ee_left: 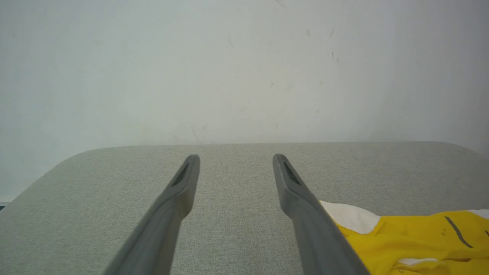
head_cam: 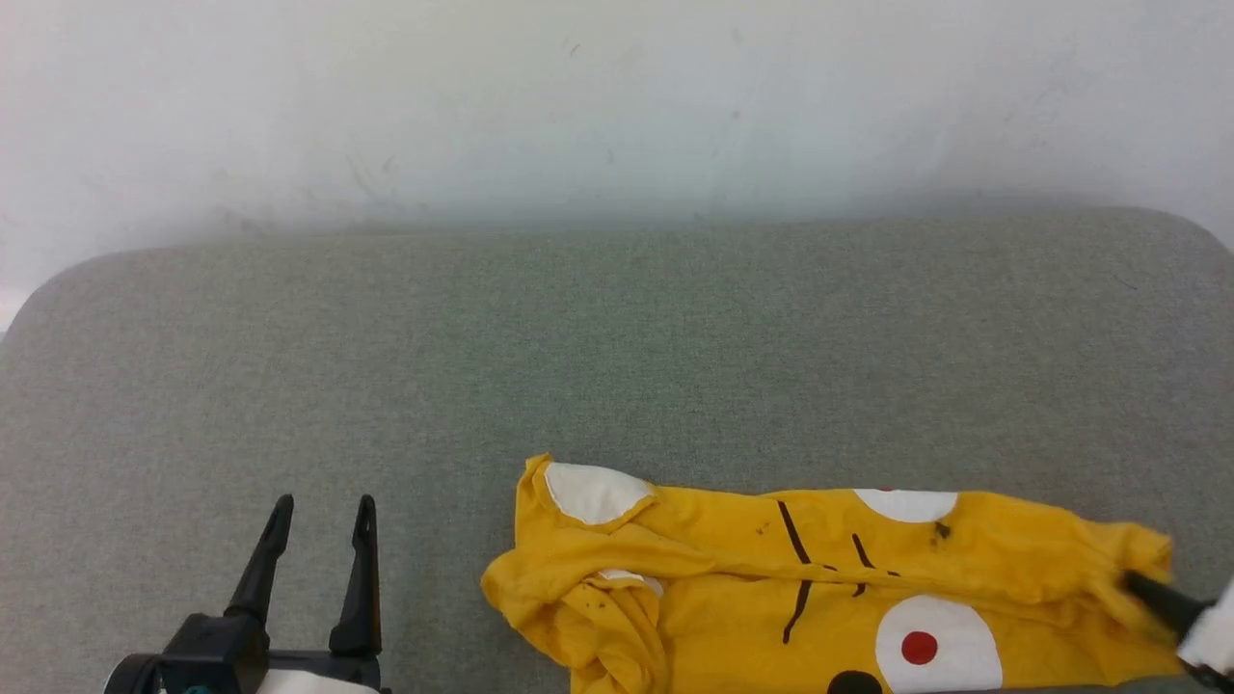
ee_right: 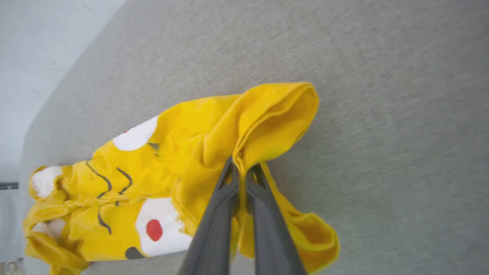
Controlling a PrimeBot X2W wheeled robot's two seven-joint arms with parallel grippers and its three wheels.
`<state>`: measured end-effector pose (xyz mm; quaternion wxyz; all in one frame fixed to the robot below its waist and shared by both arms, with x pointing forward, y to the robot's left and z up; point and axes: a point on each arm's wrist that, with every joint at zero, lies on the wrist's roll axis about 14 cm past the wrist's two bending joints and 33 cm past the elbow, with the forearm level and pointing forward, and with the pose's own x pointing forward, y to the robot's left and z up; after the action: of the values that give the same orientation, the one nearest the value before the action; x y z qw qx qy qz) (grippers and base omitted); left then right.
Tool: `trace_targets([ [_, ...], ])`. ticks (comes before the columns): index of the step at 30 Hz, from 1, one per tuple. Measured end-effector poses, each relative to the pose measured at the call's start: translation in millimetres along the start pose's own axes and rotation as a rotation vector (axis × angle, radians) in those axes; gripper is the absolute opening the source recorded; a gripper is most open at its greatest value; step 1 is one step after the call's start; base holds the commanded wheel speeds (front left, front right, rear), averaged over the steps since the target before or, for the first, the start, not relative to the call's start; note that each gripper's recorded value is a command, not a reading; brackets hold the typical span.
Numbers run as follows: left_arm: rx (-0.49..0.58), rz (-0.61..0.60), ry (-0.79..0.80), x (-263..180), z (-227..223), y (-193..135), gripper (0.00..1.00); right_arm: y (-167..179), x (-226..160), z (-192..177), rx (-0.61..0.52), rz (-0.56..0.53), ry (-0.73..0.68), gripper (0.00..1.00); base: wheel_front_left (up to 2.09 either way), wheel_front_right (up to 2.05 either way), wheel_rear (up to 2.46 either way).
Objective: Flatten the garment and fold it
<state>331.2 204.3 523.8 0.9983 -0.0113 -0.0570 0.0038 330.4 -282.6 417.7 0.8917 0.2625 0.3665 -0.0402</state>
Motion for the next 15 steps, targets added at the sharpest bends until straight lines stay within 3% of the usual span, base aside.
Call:
trace_targets([
  [4,-0.003,0.001,-0.005,-1,2,0,1.00,75,2,-14,0.180,0.295,0.077,0.00,0.00,0.00,0.00],
  [6,-0.003,0.002,-0.008,-2,2,0,1.00,114,-3,-16,0.217,0.441,0.108,0.00,0.00,0.00,0.00],
  [15,-0.007,0.007,-0.007,-4,2,0,1.00,232,-5,-42,0.155,0.759,0.221,0.00,0.00,0.00,0.00],
])
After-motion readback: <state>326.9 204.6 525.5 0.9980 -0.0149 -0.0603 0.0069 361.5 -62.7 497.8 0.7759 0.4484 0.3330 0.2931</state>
